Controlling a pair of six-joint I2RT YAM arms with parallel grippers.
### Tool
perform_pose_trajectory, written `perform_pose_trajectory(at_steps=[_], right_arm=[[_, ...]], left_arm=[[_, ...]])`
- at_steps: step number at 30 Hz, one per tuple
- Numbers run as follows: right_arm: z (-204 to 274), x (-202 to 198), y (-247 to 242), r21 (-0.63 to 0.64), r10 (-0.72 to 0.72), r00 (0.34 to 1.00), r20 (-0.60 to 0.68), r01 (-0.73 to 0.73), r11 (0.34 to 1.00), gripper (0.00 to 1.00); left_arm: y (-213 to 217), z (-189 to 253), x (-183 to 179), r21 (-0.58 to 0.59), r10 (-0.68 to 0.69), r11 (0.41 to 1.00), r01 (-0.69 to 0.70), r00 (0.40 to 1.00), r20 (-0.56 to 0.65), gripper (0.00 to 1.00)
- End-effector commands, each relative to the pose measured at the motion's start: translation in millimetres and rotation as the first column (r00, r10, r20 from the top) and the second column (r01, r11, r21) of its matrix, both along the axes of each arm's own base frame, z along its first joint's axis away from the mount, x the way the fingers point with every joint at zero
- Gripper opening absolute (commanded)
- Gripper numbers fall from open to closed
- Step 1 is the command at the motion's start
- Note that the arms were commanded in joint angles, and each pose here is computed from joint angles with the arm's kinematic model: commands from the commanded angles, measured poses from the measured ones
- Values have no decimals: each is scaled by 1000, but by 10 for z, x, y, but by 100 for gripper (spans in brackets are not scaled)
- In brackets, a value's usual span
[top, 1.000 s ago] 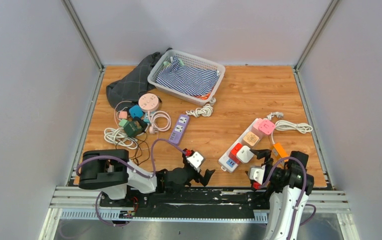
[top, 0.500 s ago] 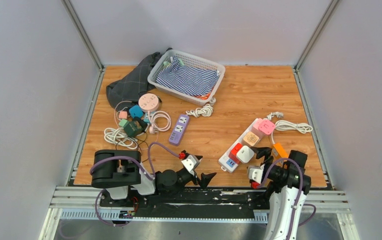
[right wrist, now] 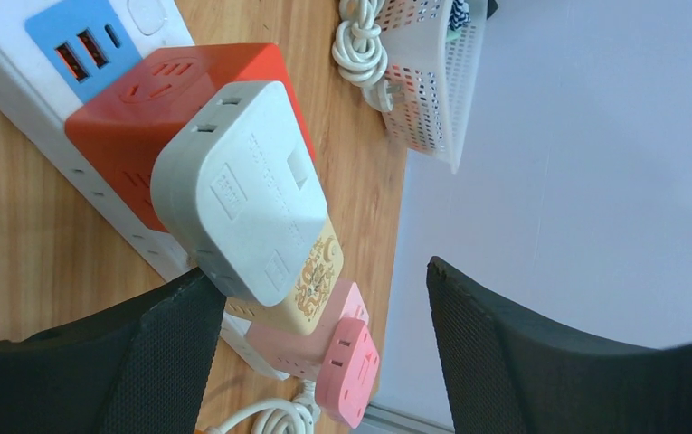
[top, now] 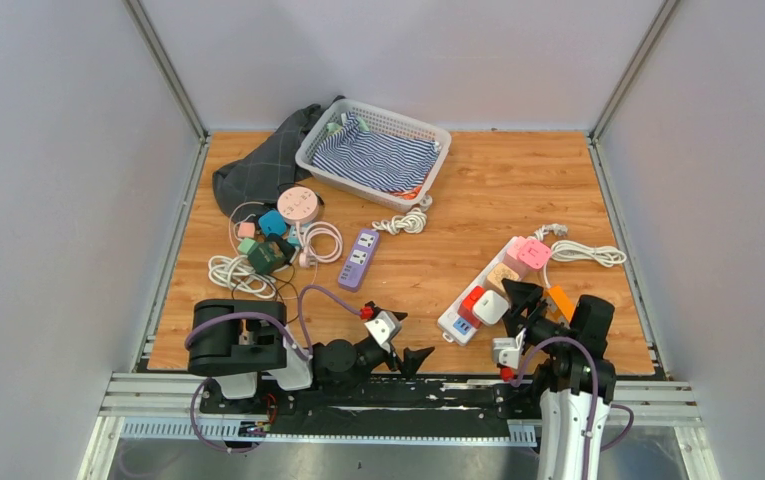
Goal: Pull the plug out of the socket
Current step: Remove the plug from the socket.
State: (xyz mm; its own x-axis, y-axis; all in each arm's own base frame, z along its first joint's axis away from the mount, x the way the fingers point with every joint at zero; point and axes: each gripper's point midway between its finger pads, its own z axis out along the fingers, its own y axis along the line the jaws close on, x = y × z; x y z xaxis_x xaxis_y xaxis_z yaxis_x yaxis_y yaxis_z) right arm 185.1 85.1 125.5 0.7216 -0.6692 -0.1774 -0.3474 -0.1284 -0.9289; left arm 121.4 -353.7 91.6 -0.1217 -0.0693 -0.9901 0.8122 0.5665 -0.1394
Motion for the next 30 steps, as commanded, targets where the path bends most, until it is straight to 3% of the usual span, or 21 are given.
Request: perform_pose_trajectory(at_steps=[1, 17, 30], right_arm=[[112, -5, 50, 34, 13, 1000, 21, -14, 999, 80], [325, -128, 161, 146, 42, 997, -63, -33, 989, 71], [265, -159, 182, 180, 52, 964, -261, -4, 984, 60]], left_arm=[[-49, 87, -1, -32, -2, 999, 3, 1000, 17, 100], [-92, 59, -31, -24, -25, 999, 25, 1000, 18, 100], [-143, 56, -64, -17, -50, 999, 51, 998, 24, 100]])
